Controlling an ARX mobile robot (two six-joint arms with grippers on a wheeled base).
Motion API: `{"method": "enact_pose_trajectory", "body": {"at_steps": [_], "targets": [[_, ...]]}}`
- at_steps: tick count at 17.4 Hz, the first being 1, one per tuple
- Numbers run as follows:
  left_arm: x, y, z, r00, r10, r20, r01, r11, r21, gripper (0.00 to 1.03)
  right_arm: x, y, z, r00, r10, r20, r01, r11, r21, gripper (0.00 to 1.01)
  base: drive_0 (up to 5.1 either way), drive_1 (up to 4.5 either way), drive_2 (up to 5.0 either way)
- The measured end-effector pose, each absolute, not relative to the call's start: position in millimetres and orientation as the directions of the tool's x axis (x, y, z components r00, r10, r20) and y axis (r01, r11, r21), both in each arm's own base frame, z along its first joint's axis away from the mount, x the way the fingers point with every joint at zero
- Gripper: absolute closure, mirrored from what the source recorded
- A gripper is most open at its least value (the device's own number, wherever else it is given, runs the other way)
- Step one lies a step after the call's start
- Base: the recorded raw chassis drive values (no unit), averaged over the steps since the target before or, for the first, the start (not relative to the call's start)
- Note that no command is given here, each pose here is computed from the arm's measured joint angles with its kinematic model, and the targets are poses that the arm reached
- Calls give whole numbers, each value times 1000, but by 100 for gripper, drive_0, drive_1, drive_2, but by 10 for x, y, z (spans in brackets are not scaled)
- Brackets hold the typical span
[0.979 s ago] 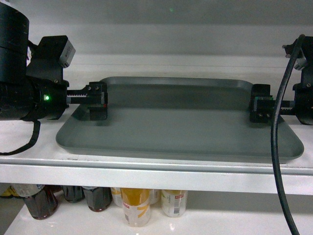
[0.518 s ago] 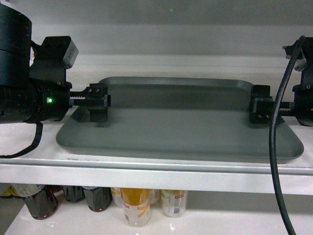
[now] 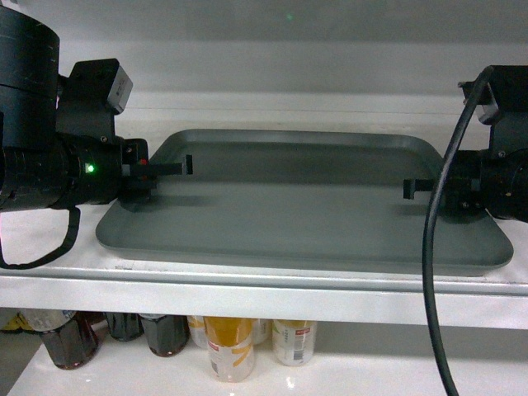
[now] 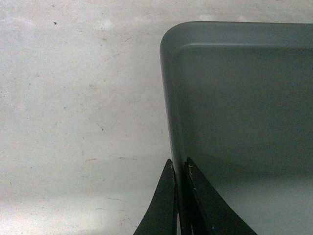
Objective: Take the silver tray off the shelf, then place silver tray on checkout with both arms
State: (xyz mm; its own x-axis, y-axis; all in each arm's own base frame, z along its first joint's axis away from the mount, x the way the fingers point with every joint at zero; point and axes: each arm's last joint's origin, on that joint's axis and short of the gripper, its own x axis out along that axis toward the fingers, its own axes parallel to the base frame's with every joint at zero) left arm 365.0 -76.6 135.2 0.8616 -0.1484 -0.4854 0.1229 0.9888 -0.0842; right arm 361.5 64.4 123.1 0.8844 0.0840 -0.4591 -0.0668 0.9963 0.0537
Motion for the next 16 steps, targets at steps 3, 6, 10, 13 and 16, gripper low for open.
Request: {"method": "enact_pose_trajectory", "body": {"at_steps": [3, 6, 10, 13, 16], "targets": [[3618, -787, 1354, 862, -155, -482, 114, 987, -114, 100, 3604, 640, 1236, 892, 73, -446, -43, 996, 77, 98, 0, 0, 0], [3573, -825, 1377, 859, -162, -486, 118, 986, -120, 100, 3565, 627, 1263, 894, 62, -444, -34, 997, 70, 98, 0, 0, 0], [3477, -913, 1443, 852, -164, -497, 128, 986, -106, 100, 3476, 566, 1365, 894, 45, -445, -23, 998, 55, 98, 0, 0, 0], [3402, -942, 1580, 856, -171, -488, 137, 985, -105, 100, 3392, 528, 1579, 907, 45, -420, -23, 998, 57, 98, 0, 0, 0], [3331, -925, 1790, 870, -169, -464, 136, 985, -104, 100, 3313, 516, 1799, 919, 51, -390, -28, 997, 65, 98, 0, 0, 0]]}}
